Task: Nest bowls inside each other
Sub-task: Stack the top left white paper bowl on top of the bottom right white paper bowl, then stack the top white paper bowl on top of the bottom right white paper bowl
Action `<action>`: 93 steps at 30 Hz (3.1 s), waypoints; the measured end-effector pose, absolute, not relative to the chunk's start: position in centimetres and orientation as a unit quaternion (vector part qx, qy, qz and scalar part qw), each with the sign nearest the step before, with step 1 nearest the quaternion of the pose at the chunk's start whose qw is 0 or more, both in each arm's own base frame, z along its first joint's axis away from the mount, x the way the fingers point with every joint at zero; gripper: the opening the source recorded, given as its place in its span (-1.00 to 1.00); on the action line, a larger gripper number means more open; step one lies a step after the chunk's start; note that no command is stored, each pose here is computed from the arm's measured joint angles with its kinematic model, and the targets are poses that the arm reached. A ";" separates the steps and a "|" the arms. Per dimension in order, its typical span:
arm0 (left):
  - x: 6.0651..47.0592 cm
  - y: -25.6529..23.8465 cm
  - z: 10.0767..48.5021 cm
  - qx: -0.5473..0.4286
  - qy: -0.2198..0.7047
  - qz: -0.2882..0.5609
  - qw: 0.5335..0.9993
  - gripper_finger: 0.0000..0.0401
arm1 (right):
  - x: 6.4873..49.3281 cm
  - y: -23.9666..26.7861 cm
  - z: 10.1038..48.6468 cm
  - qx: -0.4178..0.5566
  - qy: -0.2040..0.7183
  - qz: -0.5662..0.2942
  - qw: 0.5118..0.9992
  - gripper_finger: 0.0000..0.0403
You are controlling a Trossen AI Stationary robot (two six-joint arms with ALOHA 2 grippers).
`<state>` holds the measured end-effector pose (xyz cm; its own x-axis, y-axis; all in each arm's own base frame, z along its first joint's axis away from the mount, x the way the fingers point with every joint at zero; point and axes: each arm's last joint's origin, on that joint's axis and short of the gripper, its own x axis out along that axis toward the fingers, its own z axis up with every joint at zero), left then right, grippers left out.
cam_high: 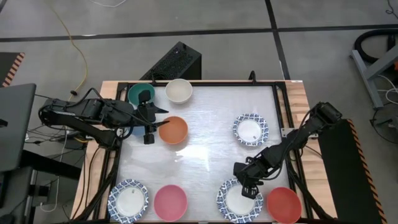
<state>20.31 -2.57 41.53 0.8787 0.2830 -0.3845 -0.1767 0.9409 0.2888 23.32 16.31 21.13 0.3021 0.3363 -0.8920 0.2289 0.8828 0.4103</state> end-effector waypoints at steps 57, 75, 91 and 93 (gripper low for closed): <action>20.3 -2.2 41.5 0.075 0.212 0.138 0.965 -0.25 | 19.0 4.1 28.9 0.363 0.431 -0.215 0.798 0.12; 20.1 0.7 40.8 -0.023 0.239 0.211 0.947 -0.25 | 17.0 -3.8 26.2 0.378 0.525 -0.468 0.602 0.12; 19.9 1.4 40.3 -0.036 0.267 0.194 0.943 -0.25 | 16.6 -8.4 26.1 0.339 0.502 -0.489 0.628 0.12; 19.9 1.4 40.3 -0.036 0.267 0.194 0.943 -0.25 | 16.1 -8.6 26.9 0.333 0.481 -0.472 0.659 0.12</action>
<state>19.93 1.40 40.32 0.7822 0.3467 -0.5176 -0.3847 0.9223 0.0364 16.09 -8.56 26.93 0.0910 -0.3016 -0.9491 0.9431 0.3322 -0.0151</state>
